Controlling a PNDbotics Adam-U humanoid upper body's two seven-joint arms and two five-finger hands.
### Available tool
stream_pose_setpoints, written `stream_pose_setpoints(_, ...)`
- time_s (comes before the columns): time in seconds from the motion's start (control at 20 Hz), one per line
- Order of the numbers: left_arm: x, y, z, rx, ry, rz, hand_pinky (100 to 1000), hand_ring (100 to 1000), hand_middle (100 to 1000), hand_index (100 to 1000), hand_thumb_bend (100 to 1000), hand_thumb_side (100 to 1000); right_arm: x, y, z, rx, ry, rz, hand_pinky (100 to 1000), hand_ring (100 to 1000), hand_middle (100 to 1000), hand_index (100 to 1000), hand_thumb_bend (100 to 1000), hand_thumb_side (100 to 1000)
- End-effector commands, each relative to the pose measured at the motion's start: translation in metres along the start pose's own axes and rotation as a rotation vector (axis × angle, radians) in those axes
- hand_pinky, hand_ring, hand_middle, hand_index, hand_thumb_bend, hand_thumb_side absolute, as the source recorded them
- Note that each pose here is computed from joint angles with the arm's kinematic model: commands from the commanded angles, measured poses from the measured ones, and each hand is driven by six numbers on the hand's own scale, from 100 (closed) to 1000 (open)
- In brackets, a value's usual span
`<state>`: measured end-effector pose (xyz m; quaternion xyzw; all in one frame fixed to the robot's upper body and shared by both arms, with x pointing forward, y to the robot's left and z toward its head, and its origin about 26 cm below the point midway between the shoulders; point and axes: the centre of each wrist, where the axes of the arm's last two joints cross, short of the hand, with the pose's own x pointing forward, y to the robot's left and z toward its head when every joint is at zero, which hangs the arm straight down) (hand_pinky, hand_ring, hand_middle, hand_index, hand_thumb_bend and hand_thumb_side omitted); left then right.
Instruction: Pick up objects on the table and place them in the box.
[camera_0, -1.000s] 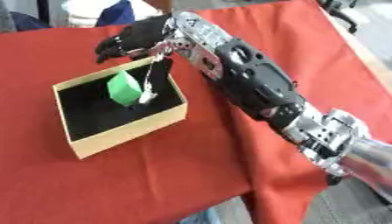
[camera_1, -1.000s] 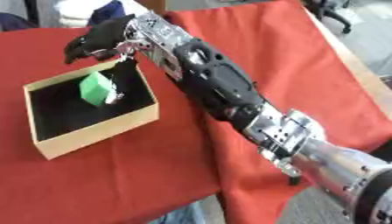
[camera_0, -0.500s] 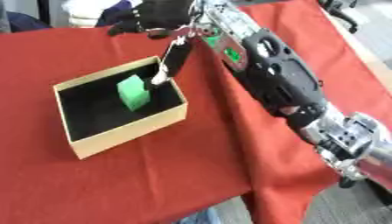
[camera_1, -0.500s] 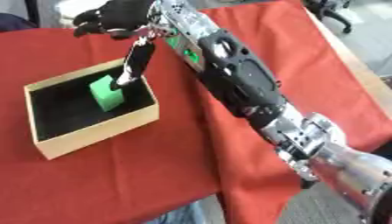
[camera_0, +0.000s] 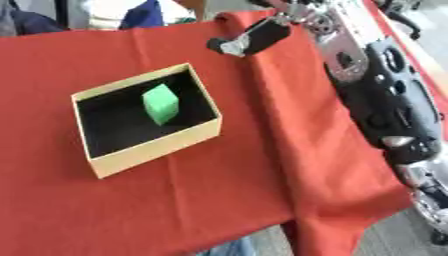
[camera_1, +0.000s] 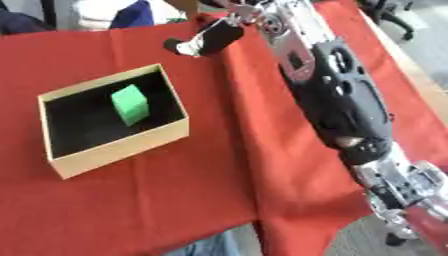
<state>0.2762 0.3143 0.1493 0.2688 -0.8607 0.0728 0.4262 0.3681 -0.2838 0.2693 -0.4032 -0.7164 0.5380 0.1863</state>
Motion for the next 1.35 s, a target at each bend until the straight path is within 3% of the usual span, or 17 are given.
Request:
stream_pose_setpoints(0.05,0.007,-0.001,-0.003,-0.013,-0.032,0.012,528,292,250,506,100,514,-0.008,-0.018,0.019,-0.150,0.067,-0.037,742,751,913,1000,254,453)
stream_pose_setpoints(0.5,0.008,-0.007,-0.001,-0.068,-0.048,0.035,544,341,301,519,100,528,-0.013,0.004,0.070,-0.381,0.260,-0.204,702,703,848,990,100,405)
stream_pose_setpoints(0.95,0.010,-0.013,0.000,-0.120,-0.069,0.062,555,371,330,526,100,536,-0.012,0.030,0.110,-0.458,0.425,-0.313,690,692,832,982,100,436)
stream_pose_setpoints(1.35,0.010,-0.016,0.002,-0.141,-0.062,0.078,554,371,331,525,100,539,-0.008,0.037,0.120,-0.482,0.488,-0.332,689,691,827,978,100,444)
